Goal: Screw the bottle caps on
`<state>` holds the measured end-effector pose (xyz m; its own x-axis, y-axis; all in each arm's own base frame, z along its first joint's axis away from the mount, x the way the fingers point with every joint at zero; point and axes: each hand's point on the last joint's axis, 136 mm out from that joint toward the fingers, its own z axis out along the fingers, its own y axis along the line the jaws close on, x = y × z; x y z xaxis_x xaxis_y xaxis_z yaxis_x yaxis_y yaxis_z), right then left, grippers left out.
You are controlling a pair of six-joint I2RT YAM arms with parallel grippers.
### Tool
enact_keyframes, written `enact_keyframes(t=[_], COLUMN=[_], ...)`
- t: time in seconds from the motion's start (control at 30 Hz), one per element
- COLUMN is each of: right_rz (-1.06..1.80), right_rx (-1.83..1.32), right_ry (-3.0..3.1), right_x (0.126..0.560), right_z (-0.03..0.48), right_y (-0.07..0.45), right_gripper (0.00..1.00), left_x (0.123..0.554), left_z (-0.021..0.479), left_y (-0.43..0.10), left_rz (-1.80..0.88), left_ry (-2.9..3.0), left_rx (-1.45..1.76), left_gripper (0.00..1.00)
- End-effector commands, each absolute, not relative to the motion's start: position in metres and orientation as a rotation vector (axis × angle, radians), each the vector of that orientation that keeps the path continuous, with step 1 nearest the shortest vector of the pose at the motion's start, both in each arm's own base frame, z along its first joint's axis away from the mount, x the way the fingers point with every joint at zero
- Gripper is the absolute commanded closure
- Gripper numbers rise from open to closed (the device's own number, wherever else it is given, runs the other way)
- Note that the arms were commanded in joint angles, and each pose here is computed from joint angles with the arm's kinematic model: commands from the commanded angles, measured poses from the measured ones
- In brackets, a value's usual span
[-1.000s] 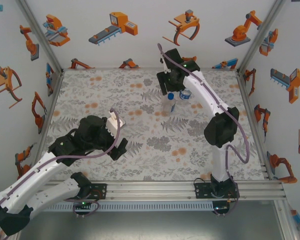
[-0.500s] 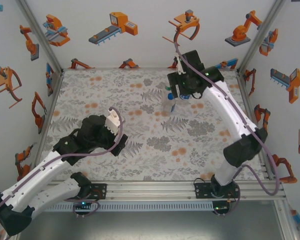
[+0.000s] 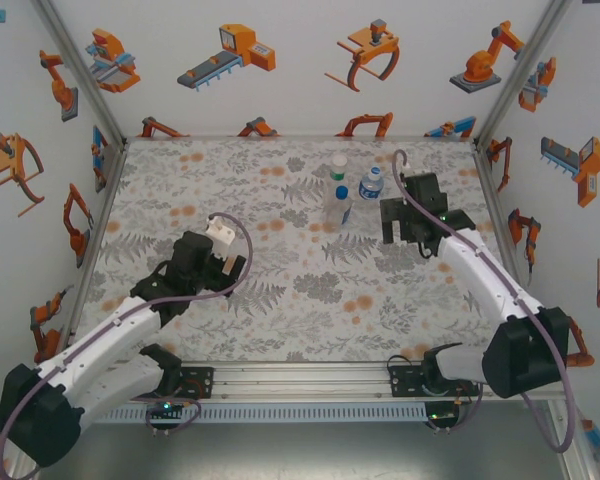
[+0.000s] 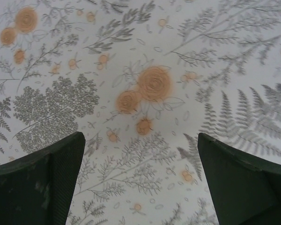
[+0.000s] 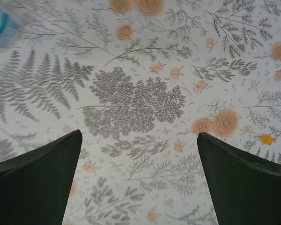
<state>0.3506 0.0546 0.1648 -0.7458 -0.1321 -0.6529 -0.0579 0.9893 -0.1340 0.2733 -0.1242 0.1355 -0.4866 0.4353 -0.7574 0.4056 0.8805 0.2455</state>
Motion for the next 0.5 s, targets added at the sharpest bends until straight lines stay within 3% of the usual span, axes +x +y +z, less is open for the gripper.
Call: enact_keyframes(t=[0.0,0.2,0.47], right_rz=[-0.143,-0.175,-0.094], right_rx=[-0.053,0.000,0.042], right_ry=[2.249,2.163,2.009], right_x=[0.374,0.381,0.389], right_z=[0.164,0.129,0.113], right_y=[0.038,0.010,-0.006], right_gripper=[0.01,0.01,0.01], left_x=[0.299,0.326,0.357], left_z=[0.143,0.123,0.122], left_y=[-0.105,-0.069,-0.064], left_rz=[0.119,0.178,0.070], left_ry=[2.063,2.090,1.958], left_rx=[0.485,0.333,0.274], left_gripper=[0.03,0.03,0.03])
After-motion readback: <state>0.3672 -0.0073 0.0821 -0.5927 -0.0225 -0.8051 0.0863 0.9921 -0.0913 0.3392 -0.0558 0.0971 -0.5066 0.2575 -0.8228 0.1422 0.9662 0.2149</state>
